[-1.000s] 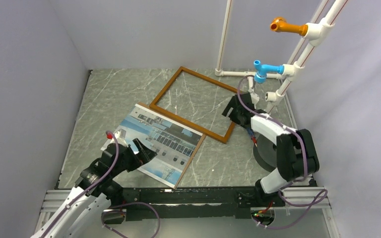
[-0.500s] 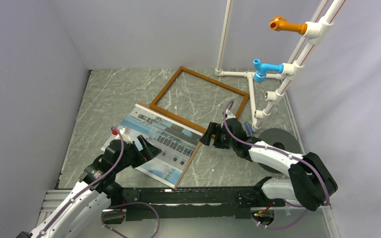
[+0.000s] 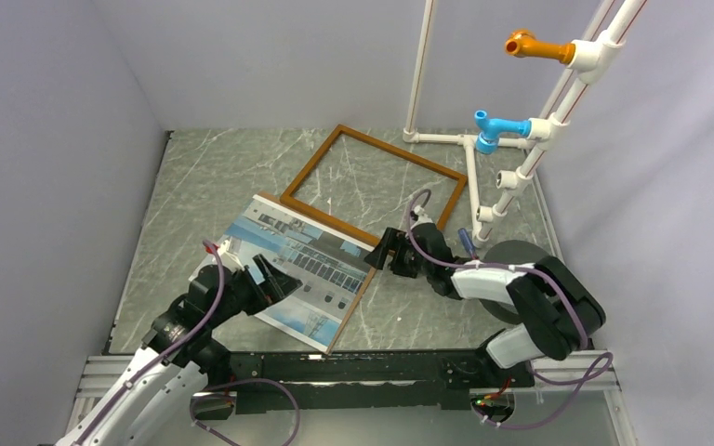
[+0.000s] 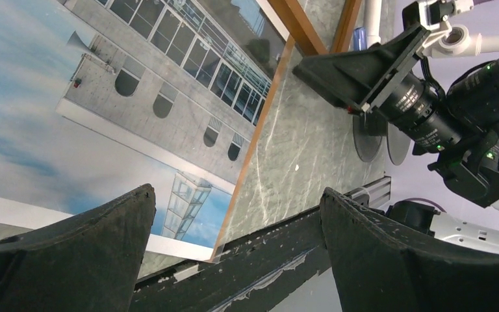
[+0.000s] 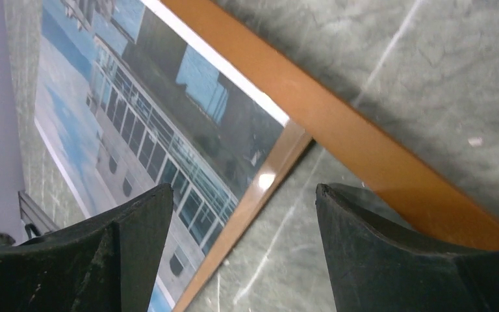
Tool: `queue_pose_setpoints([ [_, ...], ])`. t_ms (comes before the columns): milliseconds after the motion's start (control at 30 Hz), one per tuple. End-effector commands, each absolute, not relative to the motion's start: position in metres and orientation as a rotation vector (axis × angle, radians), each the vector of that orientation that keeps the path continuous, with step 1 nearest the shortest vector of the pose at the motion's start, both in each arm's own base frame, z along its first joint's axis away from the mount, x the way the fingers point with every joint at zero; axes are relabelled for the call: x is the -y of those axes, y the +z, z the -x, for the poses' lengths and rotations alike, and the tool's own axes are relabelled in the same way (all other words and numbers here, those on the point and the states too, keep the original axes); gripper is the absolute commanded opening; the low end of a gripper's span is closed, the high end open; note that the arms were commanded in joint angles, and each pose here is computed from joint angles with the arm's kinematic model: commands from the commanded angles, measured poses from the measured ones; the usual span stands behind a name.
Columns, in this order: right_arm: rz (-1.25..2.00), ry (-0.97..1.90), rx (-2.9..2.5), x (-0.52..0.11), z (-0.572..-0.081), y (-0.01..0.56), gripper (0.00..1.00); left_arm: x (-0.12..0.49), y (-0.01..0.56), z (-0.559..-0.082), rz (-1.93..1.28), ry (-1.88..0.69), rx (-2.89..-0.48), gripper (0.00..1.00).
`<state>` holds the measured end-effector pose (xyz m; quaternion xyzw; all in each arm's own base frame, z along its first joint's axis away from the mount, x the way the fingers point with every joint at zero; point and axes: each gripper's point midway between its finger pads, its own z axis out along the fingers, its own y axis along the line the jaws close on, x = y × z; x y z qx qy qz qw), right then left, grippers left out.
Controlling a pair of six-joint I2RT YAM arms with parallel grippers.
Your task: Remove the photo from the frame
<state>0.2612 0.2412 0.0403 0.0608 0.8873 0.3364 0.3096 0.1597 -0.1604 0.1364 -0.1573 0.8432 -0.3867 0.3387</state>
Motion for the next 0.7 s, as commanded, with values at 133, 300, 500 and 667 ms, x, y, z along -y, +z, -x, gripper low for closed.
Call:
queue_pose_setpoints([
  [133,-0.067,0.866,-2.308,-0.262,-0.289,0.035,0.82,0.151,0.173,-0.157,0.392,-0.993,-2.129,0.99],
  [300,0.020,0.920,-2.308,-0.282,-0.288,0.034,0.82,0.142,0.179,-0.154,0.388,-0.960,-2.104,0.99],
  [500,0.092,0.950,-2.316,-0.304,-0.281,0.036,0.82,0.142,0.189,-0.154,0.390,-0.973,-2.083,0.99],
  [667,0.055,0.900,-2.335,-0.299,-0.279,0.038,0.81,0.143,0.189,-0.155,0.357,-0.951,-2.106,0.99],
])
